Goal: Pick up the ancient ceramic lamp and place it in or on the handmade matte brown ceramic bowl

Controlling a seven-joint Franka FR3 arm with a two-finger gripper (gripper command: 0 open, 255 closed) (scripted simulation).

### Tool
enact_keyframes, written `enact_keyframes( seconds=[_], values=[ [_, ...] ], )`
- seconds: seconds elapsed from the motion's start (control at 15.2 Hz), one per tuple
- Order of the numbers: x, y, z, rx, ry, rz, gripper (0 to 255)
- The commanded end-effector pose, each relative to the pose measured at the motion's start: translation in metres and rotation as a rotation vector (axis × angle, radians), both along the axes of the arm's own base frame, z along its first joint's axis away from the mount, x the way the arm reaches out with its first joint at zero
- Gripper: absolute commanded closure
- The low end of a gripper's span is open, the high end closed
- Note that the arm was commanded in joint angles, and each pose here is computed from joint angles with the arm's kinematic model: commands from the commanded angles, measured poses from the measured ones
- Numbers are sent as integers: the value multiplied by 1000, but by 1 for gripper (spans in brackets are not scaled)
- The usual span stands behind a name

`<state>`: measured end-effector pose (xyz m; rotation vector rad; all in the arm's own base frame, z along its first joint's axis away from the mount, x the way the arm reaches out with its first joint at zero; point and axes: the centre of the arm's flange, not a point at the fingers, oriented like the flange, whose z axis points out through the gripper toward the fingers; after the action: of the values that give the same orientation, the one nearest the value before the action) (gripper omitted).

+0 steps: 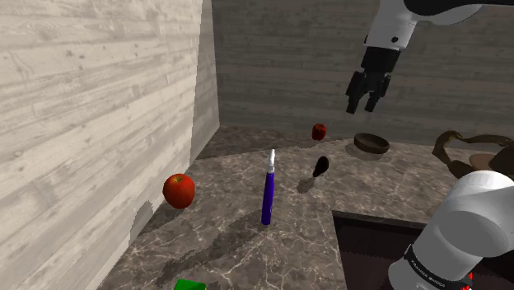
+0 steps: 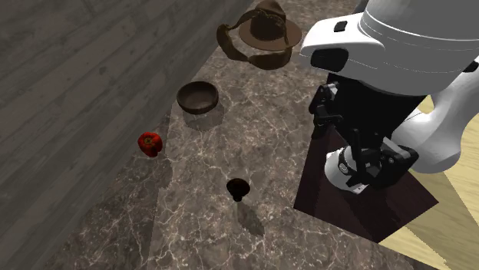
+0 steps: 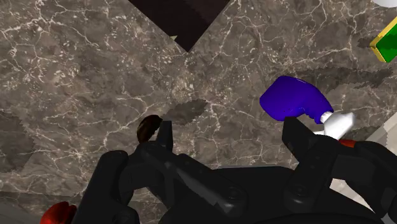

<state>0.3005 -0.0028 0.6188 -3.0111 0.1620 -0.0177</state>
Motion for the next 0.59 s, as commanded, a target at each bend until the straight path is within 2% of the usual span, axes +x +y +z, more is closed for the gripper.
enact_keyframes(
  seconds=[0.0,0.53],
  values=[
    [0,0,0,0,0,0,0],
    [49,-55,-83,58,8,-40,0]
  ],
)
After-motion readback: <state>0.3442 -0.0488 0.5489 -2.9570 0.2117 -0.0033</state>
